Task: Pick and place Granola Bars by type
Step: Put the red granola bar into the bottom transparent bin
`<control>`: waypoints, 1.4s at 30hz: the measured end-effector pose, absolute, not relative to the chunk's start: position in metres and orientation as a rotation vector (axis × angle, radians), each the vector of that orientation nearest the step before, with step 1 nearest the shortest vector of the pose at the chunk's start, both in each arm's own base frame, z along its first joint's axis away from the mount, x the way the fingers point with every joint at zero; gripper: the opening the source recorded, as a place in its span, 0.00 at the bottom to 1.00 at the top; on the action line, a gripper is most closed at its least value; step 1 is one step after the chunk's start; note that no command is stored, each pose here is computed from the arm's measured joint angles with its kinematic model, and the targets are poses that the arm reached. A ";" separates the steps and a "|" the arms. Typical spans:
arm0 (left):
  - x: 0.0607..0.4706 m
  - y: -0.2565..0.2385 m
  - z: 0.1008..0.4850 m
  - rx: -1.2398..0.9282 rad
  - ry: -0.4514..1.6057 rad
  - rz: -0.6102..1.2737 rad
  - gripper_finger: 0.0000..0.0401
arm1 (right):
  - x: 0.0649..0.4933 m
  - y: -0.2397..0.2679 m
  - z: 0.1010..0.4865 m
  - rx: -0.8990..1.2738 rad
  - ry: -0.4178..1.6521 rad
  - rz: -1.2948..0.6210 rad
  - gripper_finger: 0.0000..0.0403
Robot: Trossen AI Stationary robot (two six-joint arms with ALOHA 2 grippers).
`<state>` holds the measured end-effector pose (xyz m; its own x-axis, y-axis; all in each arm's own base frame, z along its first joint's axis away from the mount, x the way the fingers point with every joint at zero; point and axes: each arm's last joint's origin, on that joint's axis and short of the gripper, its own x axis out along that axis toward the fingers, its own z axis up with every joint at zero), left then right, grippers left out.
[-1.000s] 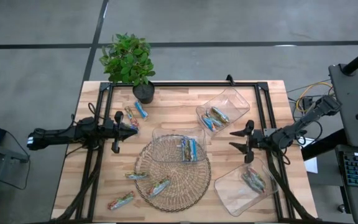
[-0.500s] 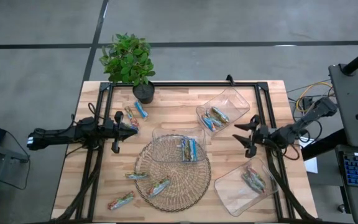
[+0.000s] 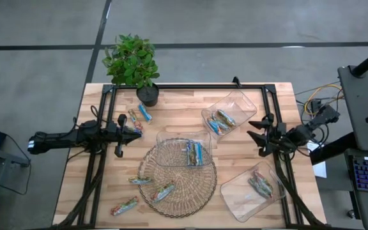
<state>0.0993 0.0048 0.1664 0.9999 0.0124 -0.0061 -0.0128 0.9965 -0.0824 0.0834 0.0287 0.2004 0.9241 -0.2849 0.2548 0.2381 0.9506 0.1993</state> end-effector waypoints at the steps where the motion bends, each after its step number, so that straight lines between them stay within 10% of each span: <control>1: 0.099 0.005 0.166 -0.083 0.006 0.013 0.00 | 0.083 0.028 0.201 0.170 -0.289 -0.270 0.52; 13: 0.099 0.005 0.166 -0.083 0.006 0.013 0.00 | 0.074 0.015 0.199 0.279 -0.245 -0.678 0.52; 42: 0.099 0.005 0.167 -0.212 -0.005 0.030 0.00 | 0.076 0.017 0.193 0.252 -0.206 -0.676 0.52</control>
